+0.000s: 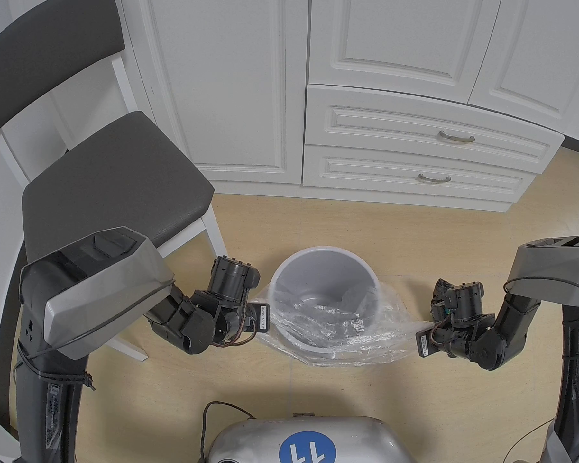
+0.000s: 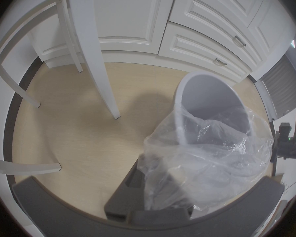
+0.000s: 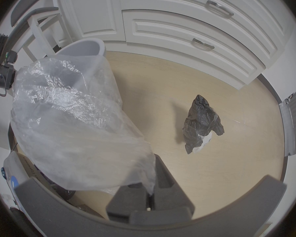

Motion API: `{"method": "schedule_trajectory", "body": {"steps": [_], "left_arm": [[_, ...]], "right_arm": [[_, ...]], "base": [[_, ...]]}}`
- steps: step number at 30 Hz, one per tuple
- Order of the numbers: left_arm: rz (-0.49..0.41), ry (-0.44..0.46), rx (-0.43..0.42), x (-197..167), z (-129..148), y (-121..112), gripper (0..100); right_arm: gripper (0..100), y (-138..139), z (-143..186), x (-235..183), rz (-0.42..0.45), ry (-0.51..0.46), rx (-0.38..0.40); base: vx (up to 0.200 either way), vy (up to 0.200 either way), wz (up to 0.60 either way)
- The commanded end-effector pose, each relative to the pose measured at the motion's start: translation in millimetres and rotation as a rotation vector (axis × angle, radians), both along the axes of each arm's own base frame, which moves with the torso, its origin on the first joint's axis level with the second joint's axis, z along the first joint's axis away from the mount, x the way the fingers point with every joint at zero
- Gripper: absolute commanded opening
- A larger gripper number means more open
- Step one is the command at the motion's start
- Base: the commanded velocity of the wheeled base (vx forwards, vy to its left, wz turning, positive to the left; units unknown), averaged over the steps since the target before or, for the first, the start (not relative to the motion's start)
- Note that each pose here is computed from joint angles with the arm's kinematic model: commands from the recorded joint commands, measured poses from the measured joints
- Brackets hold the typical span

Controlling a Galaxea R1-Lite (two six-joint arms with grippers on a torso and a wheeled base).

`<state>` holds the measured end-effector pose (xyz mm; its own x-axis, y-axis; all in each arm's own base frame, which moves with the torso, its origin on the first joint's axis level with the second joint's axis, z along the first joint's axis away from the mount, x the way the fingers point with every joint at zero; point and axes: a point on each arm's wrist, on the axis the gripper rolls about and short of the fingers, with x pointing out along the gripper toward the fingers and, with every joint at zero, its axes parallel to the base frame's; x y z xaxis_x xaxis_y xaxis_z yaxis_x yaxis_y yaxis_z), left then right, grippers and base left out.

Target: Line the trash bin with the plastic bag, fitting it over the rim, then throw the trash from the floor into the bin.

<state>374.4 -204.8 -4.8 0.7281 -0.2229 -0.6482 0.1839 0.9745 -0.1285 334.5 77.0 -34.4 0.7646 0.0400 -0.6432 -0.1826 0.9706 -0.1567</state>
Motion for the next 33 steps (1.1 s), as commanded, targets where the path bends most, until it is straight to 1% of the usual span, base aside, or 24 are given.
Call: {"method": "schedule_trajectory", "body": {"steps": [1,7,8,14,20,22,23,25,27,29,33], "left_arm": [[0.015,-0.009,-0.01,6,1,2,0],[0.028,-0.015,-0.013,9,3,7,0],[0.026,-0.013,-0.011,8,3,7,0],[0.022,-0.014,-0.01,6,4,6,0],[0.027,-0.037,-0.023,8,7,7,0],[0.026,-0.052,-0.031,6,7,9,0],[0.026,-0.055,-0.032,6,8,9,0],[0.025,-0.056,-0.033,5,8,8,0],[0.023,-0.057,-0.034,4,9,8,0],[0.022,-0.059,-0.035,3,11,8,0],[0.02,-0.063,-0.04,2,13,7,0]], "right_arm": [[0,0,-7,3,-0.003,0.005,0.003],[0,2,-10,6,-0.005,-0.053,0.02],[100,2,-13,5,-0.002,-0.074,0.024],[100,2,-11,0,0.005,-0.071,0.023],[100,-7,6,-9,0.025,-0.082,0.043],[100,-23,25,-19,0.101,-0.093,0.1],[100,-28,29,-21,0.123,-0.095,0.117],[100,-41,40,-29,0.195,-0.107,0.173],[100,-51,51,-36,0.249,-0.127,0.204],[100,-56,61,-43,0.275,-0.149,0.222],[100,-59,81,-54,0.298,-0.198,0.237]], "base": [[0.0,0.0,0.0],[0.0,0.0,0.0],[0.0,0.0,0.0],[0.0,0.0,0.0],[0.0,0.0,0.0],[0.0,0.0,0.0],[0.0,0.0,0.0],[0.0,0.0,0.0],[0.0,0.0,0.0],[0.0,0.0,0.0],[0.0,0.0,0.0]]}}
